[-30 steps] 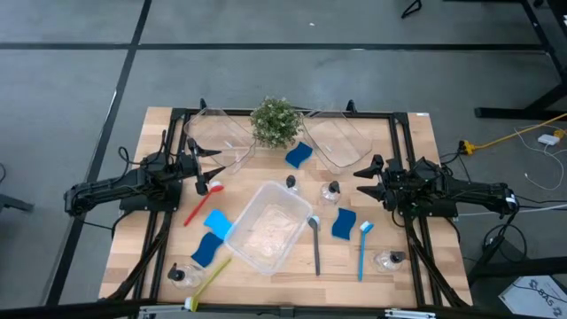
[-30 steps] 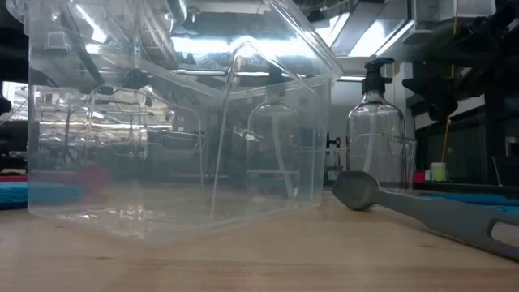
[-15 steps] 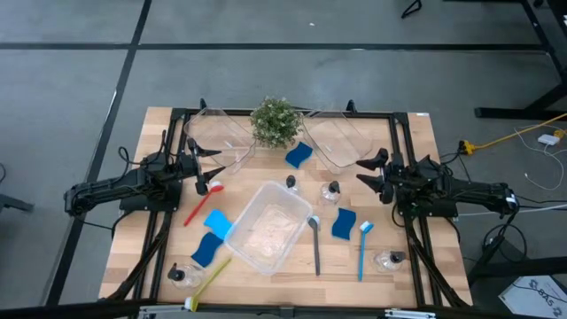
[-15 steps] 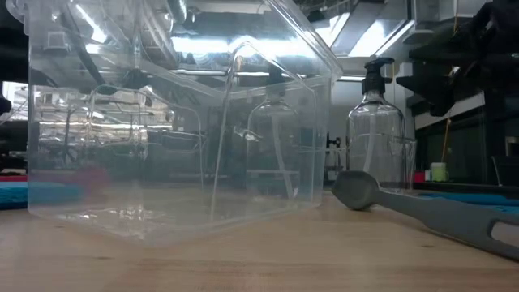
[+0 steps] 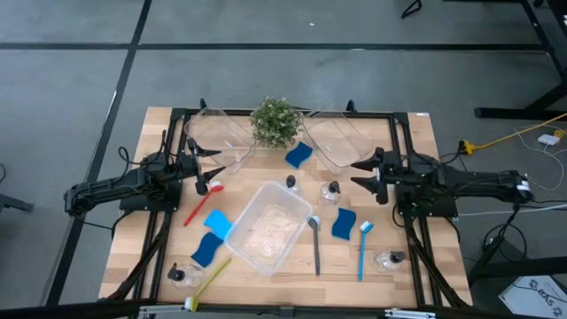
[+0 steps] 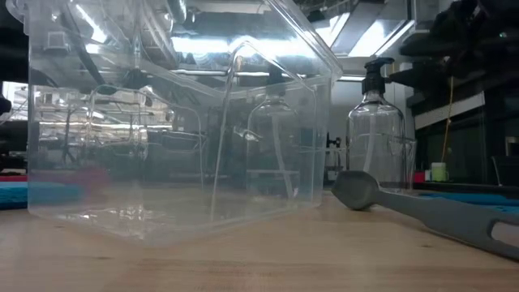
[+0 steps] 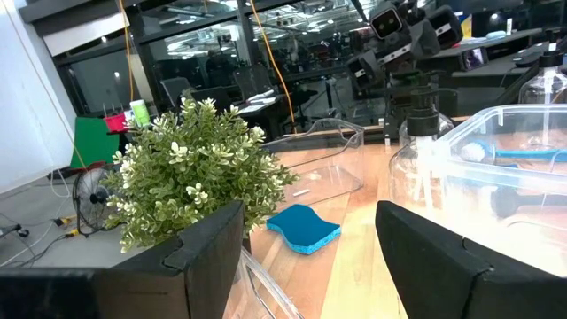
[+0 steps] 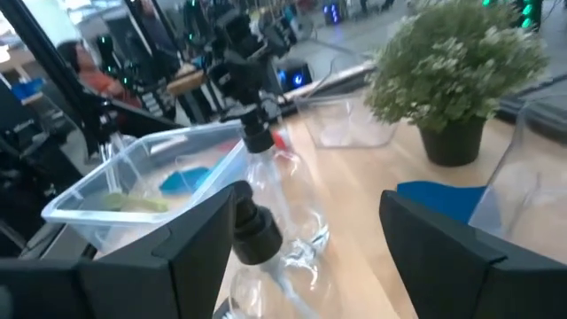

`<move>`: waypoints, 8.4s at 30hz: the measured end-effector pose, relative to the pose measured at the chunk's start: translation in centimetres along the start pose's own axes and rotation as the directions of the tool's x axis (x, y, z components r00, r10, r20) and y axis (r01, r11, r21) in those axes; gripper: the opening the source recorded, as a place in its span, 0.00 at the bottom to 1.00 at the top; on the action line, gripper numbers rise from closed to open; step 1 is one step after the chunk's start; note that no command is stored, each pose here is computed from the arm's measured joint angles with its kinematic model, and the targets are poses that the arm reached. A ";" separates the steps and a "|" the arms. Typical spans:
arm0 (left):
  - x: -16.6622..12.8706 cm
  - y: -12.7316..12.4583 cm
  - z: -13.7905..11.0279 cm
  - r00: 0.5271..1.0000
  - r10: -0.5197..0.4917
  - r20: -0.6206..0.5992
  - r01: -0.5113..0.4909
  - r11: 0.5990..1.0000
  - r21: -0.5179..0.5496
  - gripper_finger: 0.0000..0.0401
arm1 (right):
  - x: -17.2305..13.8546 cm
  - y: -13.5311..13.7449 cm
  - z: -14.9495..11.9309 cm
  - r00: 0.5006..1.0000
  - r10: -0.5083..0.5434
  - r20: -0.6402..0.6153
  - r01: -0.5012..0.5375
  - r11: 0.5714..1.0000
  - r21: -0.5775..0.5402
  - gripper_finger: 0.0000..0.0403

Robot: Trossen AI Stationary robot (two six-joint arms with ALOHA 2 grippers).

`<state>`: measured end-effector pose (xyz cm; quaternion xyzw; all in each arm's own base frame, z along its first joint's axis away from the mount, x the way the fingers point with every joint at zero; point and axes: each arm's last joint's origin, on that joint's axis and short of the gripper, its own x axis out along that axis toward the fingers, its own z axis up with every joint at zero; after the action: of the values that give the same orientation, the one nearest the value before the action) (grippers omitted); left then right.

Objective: Pick & Place Kitchen Sink Supplies
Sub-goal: Put the liquid dispenser bottle into the white bin

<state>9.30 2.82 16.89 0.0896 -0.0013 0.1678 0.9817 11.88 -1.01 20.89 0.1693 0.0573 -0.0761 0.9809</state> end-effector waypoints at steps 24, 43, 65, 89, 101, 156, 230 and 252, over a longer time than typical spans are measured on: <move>0.0 0.0 0.0 1.000 0.000 0.000 0.000 1.000 0.000 0.63 | 2.5 3.8 5.0 0.922 0.019 -0.386 -0.148 0.940 -0.307 0.69; 0.0 0.0 0.0 1.000 0.000 0.000 0.000 1.000 0.000 0.63 | 5.0 3.0 1.8 0.879 -0.032 -0.476 -0.133 0.942 -0.308 0.69; 0.0 0.0 0.0 1.000 0.000 0.000 0.000 1.000 0.000 0.63 | 8.5 3.3 0.9 0.902 -0.012 -0.431 -0.137 0.940 -0.313 0.64; 0.0 0.0 0.0 1.000 0.000 0.000 0.000 1.000 0.000 0.63 | 8.5 3.8 2.3 0.904 -0.009 -0.427 -0.115 0.958 -0.265 0.36; 0.0 0.0 0.0 1.000 0.000 0.000 0.000 1.000 0.000 0.63 | 8.0 5.3 6.7 0.904 -0.011 -0.427 -0.129 0.946 -0.298 0.36; 0.0 0.0 0.0 1.000 0.000 0.000 0.000 1.000 0.000 0.63 | 15.9 14.8 9.6 0.914 0.231 -0.335 -0.379 0.782 -0.496 0.35; 0.0 0.0 0.0 1.000 0.000 -0.001 0.000 1.000 0.000 0.63 | 14.2 16.4 12.1 0.686 0.137 -0.715 -0.541 0.753 -0.375 0.28; 0.0 0.0 0.0 1.000 0.000 -0.001 0.000 1.000 0.000 0.63 | 1.0 19.6 11.4 0.722 0.115 -0.682 -0.221 0.973 -0.070 0.28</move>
<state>9.31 2.82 16.89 0.0897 -0.0007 0.1678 0.9817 17.11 13.19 37.79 0.1176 0.3978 0.0841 0.9060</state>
